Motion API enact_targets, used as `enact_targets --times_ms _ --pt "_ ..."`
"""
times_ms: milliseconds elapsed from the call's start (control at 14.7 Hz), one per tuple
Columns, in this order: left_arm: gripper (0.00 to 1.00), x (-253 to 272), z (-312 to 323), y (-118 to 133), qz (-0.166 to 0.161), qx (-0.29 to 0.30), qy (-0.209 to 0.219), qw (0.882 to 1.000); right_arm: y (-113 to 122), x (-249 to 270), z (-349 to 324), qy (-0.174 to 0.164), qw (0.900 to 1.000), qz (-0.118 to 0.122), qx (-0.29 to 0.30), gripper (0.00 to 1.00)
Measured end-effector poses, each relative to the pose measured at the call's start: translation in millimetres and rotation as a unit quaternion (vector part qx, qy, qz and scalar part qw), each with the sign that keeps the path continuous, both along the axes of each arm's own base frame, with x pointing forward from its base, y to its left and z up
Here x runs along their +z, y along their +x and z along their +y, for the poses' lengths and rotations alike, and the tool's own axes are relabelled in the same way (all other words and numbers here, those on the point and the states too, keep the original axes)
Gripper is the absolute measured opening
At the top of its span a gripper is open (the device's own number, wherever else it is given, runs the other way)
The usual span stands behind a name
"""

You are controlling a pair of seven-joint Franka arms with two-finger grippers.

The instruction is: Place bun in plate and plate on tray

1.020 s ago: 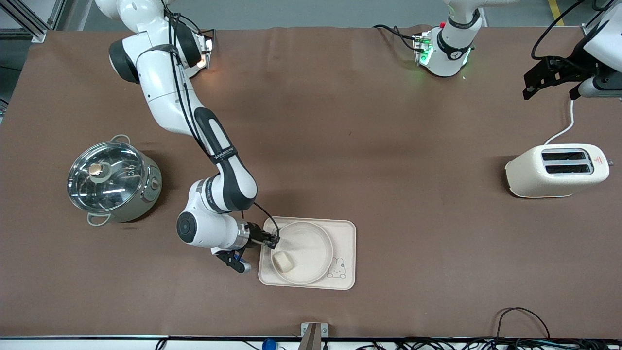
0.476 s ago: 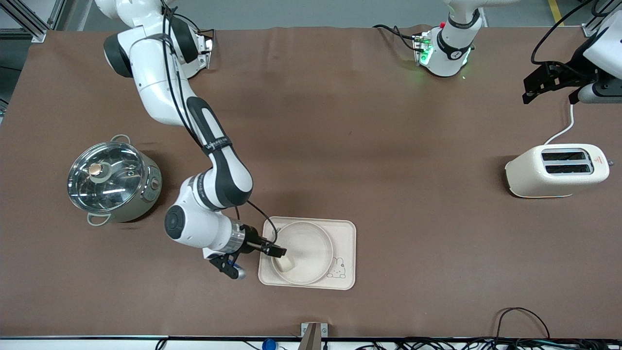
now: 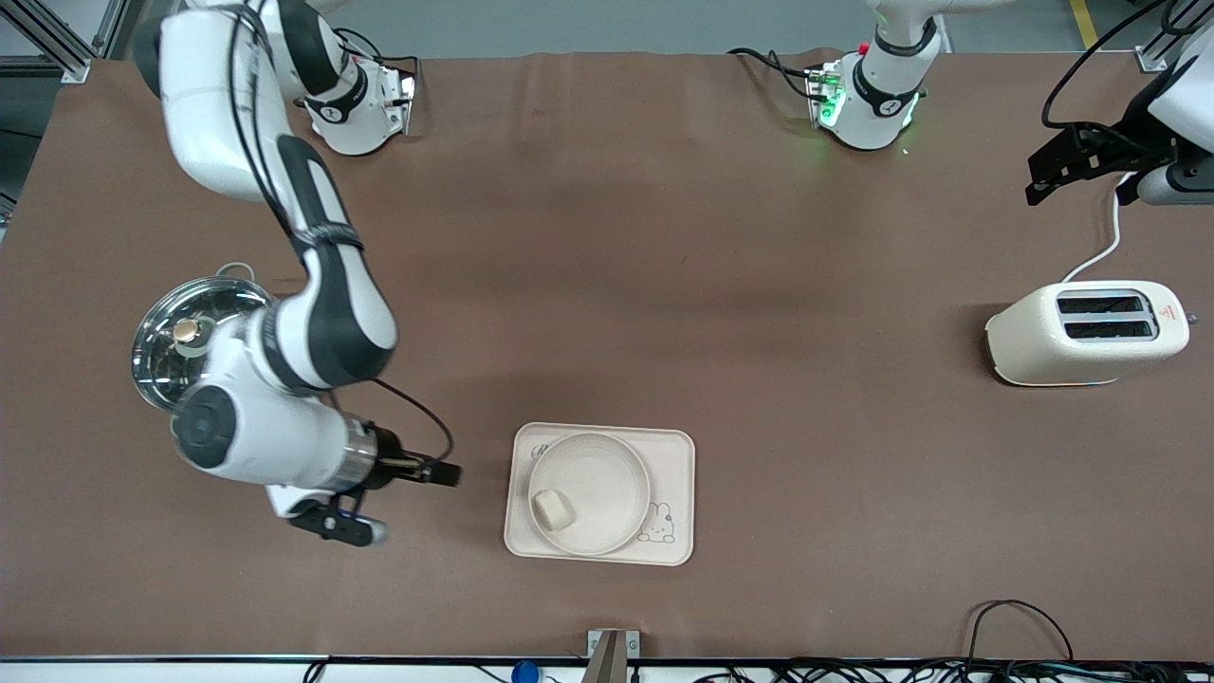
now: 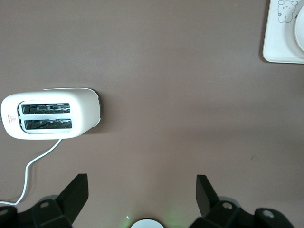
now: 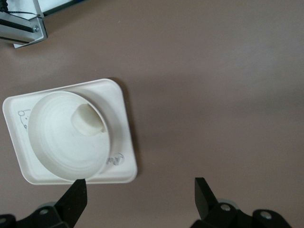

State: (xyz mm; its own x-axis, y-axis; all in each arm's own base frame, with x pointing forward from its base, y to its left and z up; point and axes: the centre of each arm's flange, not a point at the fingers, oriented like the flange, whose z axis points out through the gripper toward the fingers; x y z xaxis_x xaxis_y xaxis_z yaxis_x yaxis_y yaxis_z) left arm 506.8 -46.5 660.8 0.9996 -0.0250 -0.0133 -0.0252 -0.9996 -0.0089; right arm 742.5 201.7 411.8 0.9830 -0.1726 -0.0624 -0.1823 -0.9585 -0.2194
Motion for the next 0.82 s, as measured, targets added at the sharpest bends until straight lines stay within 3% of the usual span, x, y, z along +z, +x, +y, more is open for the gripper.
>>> enact_targets --times_ms 204,408,612,816 --pt "1.00 2.0 -0.4 -0.3 -0.002 -0.001 0.000 1.000 -27.4 95.3 -87.1 -0.014 0.999 0.017 0.024 1.00" --pt "1.00 2.4 -1.3 -0.4 -0.002 -0.001 0.000 1.000 -75.8 164.6 -164.4 -0.048 0.999 0.018 0.012 1.00" --pt "1.00 3.1 -1.6 -0.5 -0.003 -0.002 0.000 1.000 -138.2 201.3 -185.8 -0.087 0.996 0.020 0.010 1.00" --pt "1.00 3.1 -1.6 -1.4 0.000 -0.002 0.000 1.000 -195.2 218.8 -226.5 -0.094 0.995 0.038 -0.018 1.00"
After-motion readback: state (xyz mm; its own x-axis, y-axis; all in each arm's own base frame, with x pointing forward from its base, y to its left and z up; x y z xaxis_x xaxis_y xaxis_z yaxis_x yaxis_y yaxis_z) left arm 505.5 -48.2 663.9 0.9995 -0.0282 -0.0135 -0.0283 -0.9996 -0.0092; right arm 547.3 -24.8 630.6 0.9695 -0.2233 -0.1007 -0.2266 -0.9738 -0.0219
